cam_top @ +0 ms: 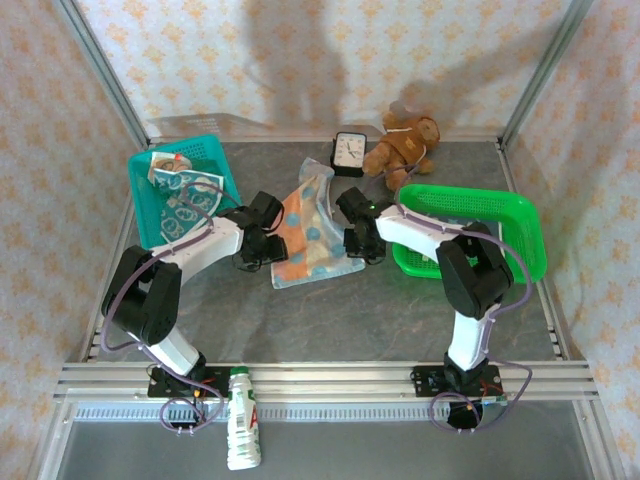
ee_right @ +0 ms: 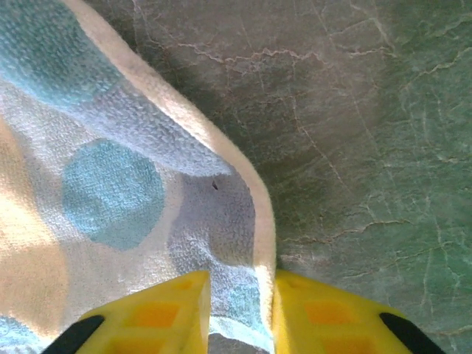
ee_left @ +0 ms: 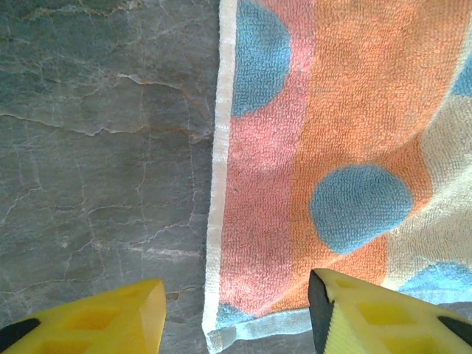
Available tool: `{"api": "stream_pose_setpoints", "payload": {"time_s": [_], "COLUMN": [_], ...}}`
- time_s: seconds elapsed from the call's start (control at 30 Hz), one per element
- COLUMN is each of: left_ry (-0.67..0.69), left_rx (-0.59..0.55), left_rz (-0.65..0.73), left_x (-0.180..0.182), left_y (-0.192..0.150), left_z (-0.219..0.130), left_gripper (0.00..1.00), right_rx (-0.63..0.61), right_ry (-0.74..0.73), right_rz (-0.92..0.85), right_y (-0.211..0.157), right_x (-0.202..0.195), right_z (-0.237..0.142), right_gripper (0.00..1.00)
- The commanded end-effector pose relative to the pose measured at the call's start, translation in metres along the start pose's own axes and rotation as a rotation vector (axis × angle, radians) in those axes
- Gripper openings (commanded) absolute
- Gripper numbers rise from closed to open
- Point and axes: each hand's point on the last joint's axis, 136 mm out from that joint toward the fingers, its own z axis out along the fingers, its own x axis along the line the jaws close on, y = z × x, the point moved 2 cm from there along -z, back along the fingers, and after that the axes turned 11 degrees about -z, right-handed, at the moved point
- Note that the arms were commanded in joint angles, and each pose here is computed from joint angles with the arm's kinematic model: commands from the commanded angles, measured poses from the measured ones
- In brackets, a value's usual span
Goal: Fold and stack the towels
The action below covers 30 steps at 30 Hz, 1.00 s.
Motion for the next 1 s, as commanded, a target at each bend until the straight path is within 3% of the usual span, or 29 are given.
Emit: {"api": "stream_pose_setpoints", "payload": {"time_s": [0.0, 0.17, 0.33, 0.53, 0.97], "left_ry": [0.005, 0.015, -0.018, -0.107, -0.082], "left_rx": [0.01, 0.023, 0.022, 0.026, 0.041], "left_rz": [0.006, 0.001, -0.041, -0.101, -0.085], "left_x": [0.004, 0.016, 0.028, 0.027, 0.025], "left_y": [-0.001, -0.013, -0.031, -0.047, -0.055], "left_z": [0.002, 0.001, 0.003, 0.014, 0.028], "left_gripper": [0.53, 0.53, 0.5, 0.4, 0.35], "right_rx": [-0.049, -0.069, -0.12, -0.109, -0.104], "right_ry": [0.005, 0.02, 0.054, 0.066, 0.051], "right_rz": [-0.003, 0.003, 0.015, 0.047, 0.059], "right_y": [0.003, -0.007, -0.018, -0.029, -0.027], "right_x": [-0.002, -0.007, -0.01, -0.013, -0.012], "right_z": [-0.017, -0.017, -0.015, 0.001, 0.016], "right_gripper": [0.3, 0.35, 0.34, 0.28, 0.25]}}
